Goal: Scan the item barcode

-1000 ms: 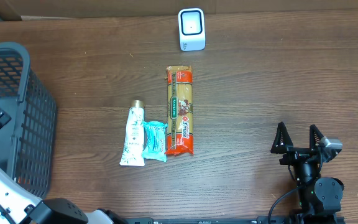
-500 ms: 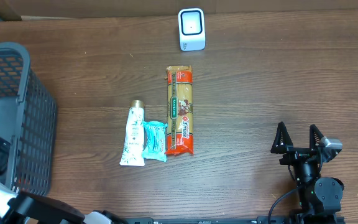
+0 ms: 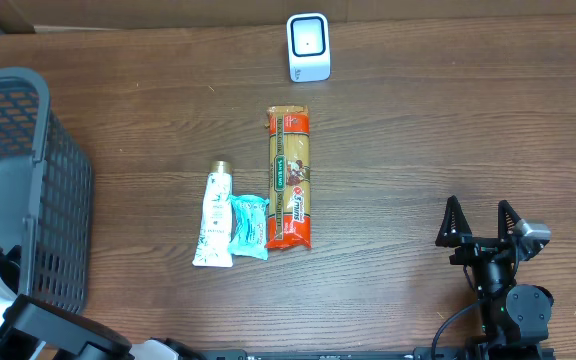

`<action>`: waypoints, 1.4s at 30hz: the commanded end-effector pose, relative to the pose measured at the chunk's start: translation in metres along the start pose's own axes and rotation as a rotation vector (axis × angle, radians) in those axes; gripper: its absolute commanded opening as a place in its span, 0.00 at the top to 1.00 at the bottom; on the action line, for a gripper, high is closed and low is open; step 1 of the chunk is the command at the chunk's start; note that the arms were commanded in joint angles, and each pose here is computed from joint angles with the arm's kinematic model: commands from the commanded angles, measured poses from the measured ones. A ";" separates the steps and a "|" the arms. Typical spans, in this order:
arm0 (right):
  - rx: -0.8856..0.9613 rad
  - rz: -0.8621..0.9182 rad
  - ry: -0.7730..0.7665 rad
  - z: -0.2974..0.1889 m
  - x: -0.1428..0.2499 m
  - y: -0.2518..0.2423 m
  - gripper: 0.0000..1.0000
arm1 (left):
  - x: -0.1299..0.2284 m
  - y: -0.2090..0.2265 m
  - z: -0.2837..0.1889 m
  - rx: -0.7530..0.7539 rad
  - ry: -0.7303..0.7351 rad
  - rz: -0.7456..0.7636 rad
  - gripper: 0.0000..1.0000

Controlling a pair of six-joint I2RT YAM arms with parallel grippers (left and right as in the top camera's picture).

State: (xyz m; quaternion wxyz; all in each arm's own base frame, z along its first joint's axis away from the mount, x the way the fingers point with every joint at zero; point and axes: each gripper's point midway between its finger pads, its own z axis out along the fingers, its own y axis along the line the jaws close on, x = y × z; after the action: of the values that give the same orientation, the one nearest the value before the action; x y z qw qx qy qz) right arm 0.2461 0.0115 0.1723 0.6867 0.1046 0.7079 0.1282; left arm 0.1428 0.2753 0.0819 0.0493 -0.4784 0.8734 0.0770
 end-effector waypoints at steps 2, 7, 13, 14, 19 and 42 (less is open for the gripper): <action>-0.006 -0.003 0.000 0.000 0.003 0.000 0.00 | 0.009 -0.002 0.015 0.002 0.046 0.028 0.07; -0.006 -0.003 0.000 0.000 0.003 0.000 0.00 | 0.012 -0.003 0.024 0.004 0.078 0.030 0.34; -0.006 -0.004 0.000 0.000 0.003 0.000 0.00 | 0.007 0.000 0.022 -0.012 0.066 0.029 0.96; -0.006 -0.004 0.000 0.000 0.003 0.000 0.00 | 0.006 0.001 0.021 -0.013 0.061 0.029 0.96; -0.006 -0.004 0.000 0.000 0.003 0.000 0.00 | -0.019 0.003 -0.002 -0.012 0.002 0.023 0.96; -0.006 -0.004 0.000 0.000 0.003 0.000 0.00 | -0.067 -0.230 -0.423 1.104 -0.697 0.421 0.96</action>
State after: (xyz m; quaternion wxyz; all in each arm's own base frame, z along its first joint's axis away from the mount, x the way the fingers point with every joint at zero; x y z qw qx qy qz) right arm 0.2461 0.0115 0.1724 0.6868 0.1043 0.7078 0.1279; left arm 0.3396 0.2341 0.4716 0.5560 -0.2812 0.7787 -0.0740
